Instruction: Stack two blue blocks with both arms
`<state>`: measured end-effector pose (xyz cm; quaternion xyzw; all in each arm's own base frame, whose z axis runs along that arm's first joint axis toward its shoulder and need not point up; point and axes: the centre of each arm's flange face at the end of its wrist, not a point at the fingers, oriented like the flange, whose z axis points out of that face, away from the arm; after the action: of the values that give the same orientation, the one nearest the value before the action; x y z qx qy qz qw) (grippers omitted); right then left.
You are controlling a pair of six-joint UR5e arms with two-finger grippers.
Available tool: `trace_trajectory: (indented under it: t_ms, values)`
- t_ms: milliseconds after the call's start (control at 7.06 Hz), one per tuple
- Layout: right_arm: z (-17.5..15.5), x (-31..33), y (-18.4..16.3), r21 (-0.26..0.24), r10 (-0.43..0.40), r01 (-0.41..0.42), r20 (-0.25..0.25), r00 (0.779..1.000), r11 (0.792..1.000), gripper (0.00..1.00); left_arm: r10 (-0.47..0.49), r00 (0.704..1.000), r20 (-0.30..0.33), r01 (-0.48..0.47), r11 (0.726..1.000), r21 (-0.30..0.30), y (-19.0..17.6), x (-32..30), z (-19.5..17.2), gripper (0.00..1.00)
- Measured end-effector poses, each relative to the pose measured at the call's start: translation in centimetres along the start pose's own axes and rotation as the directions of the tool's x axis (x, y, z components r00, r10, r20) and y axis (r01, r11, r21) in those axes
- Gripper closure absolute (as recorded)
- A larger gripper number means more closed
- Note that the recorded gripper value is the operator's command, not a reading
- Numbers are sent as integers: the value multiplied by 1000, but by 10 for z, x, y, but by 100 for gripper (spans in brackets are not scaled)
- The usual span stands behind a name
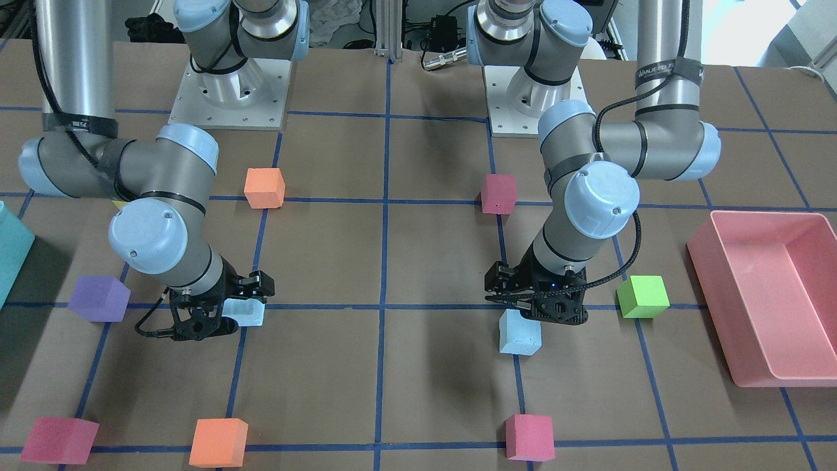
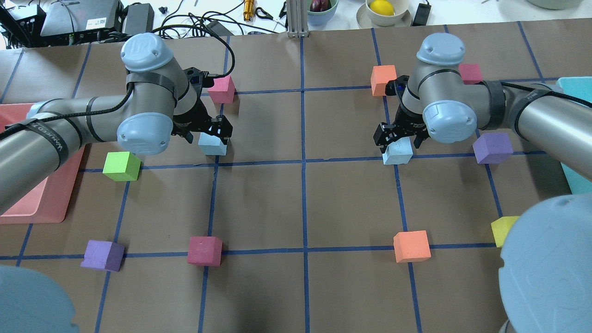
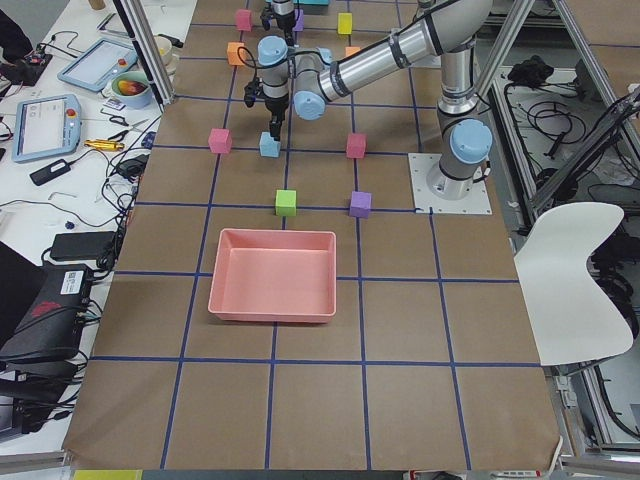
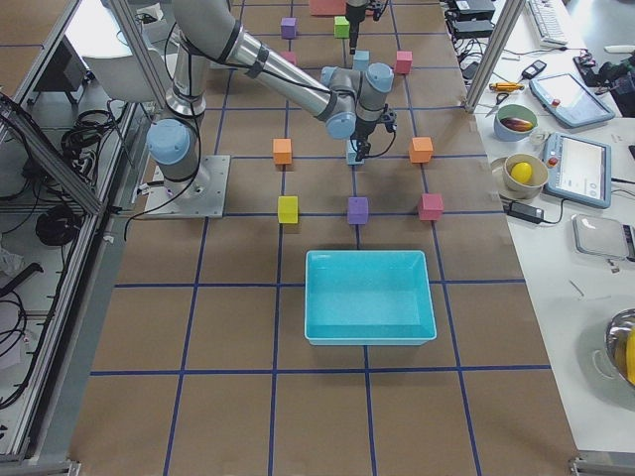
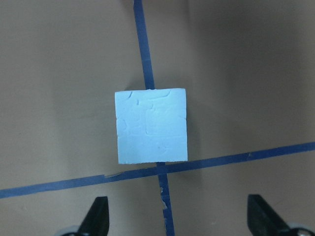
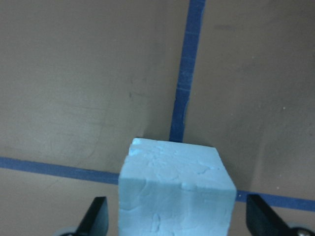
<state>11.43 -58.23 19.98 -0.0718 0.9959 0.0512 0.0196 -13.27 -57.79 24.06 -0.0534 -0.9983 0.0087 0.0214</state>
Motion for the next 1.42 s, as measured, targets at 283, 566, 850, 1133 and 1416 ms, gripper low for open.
trace_trajectory:
  t_ms: [283,566,850,1133,1416]
  values:
    - [-2,0,-3,17,15,-15,3,1000,1000,100,-4,1000,2,4,1000,-3,-6,-2,17,0]
    - [-11,-6,-2,32,97,-97,5,995,995,100,-2,1000,6,2,1000,27,-20,-5,24,2]
    - [-28,-43,7,52,182,-183,11,983,982,100,-1,1000,11,0,1000,26,-27,-6,30,44]
    - [-34,-119,27,52,256,-257,12,966,965,100,2,999,33,-3,1000,20,-29,-9,30,92]
    - [-16,-203,67,22,284,-284,-3,959,959,100,7,999,40,-8,1000,24,-31,-10,29,100]
